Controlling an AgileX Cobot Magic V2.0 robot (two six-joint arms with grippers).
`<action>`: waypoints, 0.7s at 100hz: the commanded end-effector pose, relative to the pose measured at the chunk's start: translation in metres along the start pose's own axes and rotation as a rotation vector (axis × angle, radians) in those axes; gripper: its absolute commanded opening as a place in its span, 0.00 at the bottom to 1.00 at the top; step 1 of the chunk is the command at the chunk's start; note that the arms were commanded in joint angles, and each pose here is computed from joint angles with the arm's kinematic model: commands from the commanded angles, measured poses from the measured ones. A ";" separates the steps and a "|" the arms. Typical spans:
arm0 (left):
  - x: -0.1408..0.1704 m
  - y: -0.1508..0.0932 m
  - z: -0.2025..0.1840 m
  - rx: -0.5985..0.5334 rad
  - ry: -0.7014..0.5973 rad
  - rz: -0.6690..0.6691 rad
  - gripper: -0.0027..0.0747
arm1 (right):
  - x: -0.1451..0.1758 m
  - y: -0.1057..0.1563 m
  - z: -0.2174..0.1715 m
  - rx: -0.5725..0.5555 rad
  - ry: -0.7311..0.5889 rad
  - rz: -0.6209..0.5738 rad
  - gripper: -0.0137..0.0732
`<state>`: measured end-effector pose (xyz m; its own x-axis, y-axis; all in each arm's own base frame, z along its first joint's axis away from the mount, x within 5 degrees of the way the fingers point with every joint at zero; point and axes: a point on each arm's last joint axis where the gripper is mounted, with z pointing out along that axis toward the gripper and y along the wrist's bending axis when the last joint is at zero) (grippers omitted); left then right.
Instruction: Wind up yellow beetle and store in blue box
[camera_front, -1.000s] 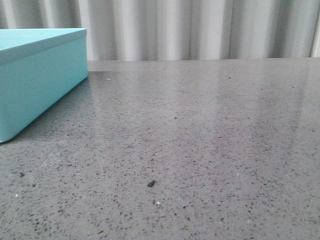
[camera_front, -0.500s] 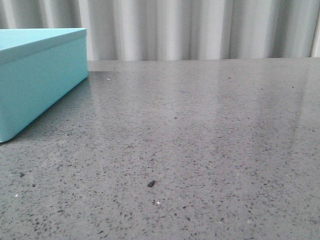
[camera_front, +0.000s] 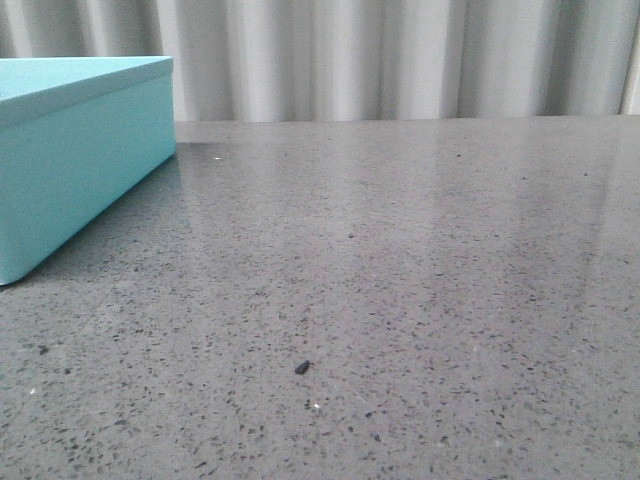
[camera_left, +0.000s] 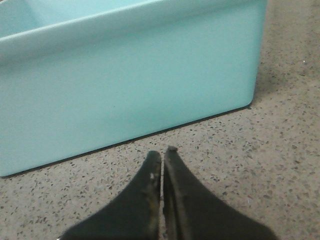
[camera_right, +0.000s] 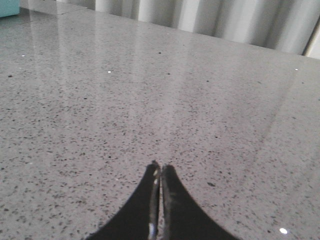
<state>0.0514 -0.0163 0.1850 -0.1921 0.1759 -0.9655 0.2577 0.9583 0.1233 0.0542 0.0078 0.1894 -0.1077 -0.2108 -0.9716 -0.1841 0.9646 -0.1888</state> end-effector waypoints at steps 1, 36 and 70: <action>0.005 0.000 0.001 -0.018 -0.039 -0.008 0.01 | 0.004 0.000 0.001 0.016 -0.023 0.011 0.11; 0.005 0.000 0.001 -0.018 -0.039 -0.008 0.01 | 0.014 0.001 0.001 0.011 0.084 0.012 0.11; 0.005 0.001 0.001 -0.024 -0.038 -0.010 0.01 | 0.013 0.001 0.001 0.012 0.077 0.012 0.11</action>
<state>0.0515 -0.0159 0.1850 -0.1932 0.1747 -0.9655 0.2517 0.9599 0.1233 0.0531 0.0060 0.1821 -0.1918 -0.2160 -0.9574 -0.1750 0.9674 -0.1832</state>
